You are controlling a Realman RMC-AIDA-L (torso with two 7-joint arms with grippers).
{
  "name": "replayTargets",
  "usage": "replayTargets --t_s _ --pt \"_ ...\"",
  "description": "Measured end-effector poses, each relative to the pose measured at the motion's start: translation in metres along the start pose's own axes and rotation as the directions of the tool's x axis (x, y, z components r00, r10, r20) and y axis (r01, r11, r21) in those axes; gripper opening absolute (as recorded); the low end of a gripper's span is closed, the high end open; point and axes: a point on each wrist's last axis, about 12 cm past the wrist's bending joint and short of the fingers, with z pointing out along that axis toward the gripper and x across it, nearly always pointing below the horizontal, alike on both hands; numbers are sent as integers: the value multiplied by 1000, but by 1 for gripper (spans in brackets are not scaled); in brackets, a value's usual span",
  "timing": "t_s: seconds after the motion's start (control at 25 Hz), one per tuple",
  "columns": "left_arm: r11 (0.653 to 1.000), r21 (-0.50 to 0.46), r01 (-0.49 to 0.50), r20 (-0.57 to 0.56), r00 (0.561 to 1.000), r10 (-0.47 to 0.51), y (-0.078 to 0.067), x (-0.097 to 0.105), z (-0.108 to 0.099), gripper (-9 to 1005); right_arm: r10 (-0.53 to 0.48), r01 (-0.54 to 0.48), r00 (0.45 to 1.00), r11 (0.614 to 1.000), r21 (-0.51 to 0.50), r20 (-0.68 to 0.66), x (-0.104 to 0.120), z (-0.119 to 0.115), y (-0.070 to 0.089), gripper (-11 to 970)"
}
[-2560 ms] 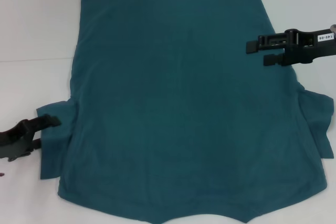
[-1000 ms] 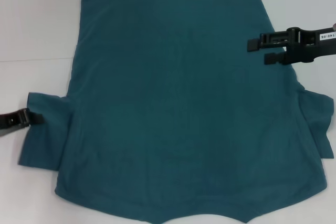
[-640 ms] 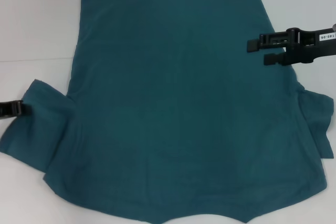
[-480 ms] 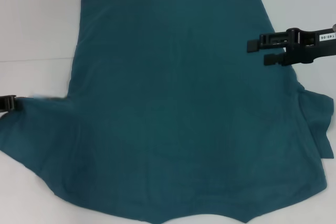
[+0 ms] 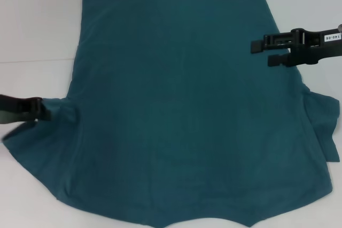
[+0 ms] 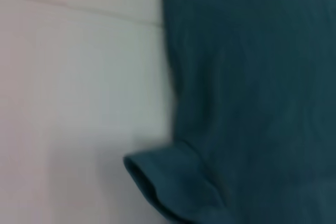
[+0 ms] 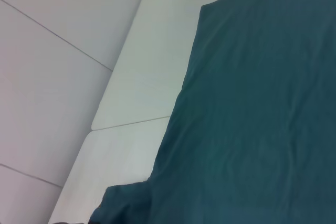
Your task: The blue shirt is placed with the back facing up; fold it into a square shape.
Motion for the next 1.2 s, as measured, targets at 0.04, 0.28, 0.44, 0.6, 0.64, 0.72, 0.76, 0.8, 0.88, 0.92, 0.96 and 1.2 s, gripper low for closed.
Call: replayTargets --t_s 0.04,0.28,0.44,0.6,0.64,0.72,0.76,0.8,0.88,0.92,0.96,1.2 --pt "1000 12 11 -17 1000 -11 -6 -2 0 40 0 0 1000 1000 0 0 0 0 0 928" --pt "998 62 3 -61 998 1 -43 -17 7 51 -7 6 1000 1000 -4 -14 1 4 2 928" --pt "997 69 -22 -82 996 27 -63 -22 17 58 -6 6 1000 1000 -7 -18 2 4 3 928" --pt "997 76 -20 -84 996 26 -73 -25 26 65 -3 2 1000 1000 -9 -16 2 3 2 928" --pt "997 77 -19 -78 997 25 -75 -26 28 66 -2 2 1000 1000 -9 -16 2 3 2 928" --pt "997 81 -17 -67 998 22 -80 -28 32 70 -2 2 1000 1000 -9 -16 2 3 2 928" --pt "996 84 -14 -59 998 19 -83 -29 34 72 -2 2 1000 1000 -9 -16 3 3 2 928" --pt "996 91 -12 -49 999 16 -89 -31 39 73 -2 2 1000 1000 -9 -17 3 3 2 928" --pt "996 91 -11 -45 999 15 -91 -32 41 77 -3 3 1000 1000 -9 -19 3 3 2 928" --pt "996 90 -8 -42 999 12 -93 -32 45 79 -3 3 1000 1000 -10 -19 3 3 2 928" --pt "996 89 -8 -40 999 11 -94 -32 47 80 -3 3 1000 1000 -11 -19 3 3 2 928" --pt "994 76 -79 -48 995 83 -98 -29 54 91 3 -4 1000 1000 -21 -25 4 2 2 928"
